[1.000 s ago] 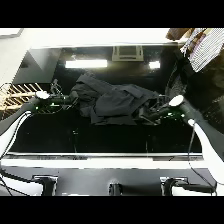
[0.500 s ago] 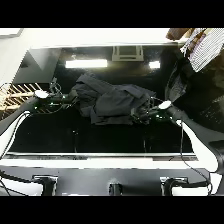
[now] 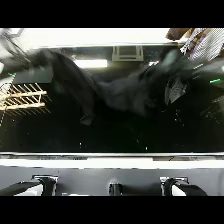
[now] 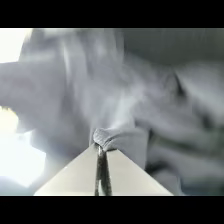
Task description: Fold the clothes and pants, and hang the long-sleeved shirts on hangers.
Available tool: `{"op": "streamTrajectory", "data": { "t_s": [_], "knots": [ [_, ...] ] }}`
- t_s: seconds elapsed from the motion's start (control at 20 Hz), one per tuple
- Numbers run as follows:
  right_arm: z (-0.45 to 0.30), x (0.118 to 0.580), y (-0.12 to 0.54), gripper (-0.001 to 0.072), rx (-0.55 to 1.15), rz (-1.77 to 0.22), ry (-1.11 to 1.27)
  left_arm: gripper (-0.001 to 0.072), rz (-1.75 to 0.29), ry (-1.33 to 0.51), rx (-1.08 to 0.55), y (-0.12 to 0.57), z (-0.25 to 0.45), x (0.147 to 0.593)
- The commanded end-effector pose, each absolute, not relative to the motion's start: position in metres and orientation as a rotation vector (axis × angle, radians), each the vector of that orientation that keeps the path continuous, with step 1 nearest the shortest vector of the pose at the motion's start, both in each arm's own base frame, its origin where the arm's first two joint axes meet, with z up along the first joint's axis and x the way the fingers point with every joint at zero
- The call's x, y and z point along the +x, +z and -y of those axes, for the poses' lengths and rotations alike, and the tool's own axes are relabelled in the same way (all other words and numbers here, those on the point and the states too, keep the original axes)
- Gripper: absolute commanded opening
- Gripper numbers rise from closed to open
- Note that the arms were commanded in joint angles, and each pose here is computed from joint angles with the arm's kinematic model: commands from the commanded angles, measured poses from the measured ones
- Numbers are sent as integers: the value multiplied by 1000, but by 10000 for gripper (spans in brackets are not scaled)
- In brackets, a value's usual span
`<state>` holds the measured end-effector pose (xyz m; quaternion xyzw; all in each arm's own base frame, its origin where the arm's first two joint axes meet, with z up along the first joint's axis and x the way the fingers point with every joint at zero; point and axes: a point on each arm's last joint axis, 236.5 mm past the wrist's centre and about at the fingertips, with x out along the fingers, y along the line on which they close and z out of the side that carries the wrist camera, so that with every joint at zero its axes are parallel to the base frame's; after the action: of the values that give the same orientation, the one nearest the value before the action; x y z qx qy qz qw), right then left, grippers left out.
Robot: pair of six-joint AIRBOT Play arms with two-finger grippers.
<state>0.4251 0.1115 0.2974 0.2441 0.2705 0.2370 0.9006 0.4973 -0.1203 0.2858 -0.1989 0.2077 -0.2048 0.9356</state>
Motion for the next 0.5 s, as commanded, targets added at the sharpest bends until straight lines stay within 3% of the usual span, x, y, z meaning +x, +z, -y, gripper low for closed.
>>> {"op": "streamTrajectory", "data": {
  "t_s": [0.0, 0.15, 0.3, 0.45],
  "knots": [
    [-46, 341, 462, 35, 330, -154, 269, 15, -101, -345, -288, 440, 89, 422],
    [-17, 252, 535, 35, 193, 80, 95, 15, 60, -297, -284, 506, 70, 341],
    [6, 179, 561, 35, 185, 214, -49, 15, 114, -238, -286, 528, 53, 278],
    [10, 151, 569, 35, 232, 266, -79, 16, 83, -205, -293, 522, 45, 249]
  ]
}}
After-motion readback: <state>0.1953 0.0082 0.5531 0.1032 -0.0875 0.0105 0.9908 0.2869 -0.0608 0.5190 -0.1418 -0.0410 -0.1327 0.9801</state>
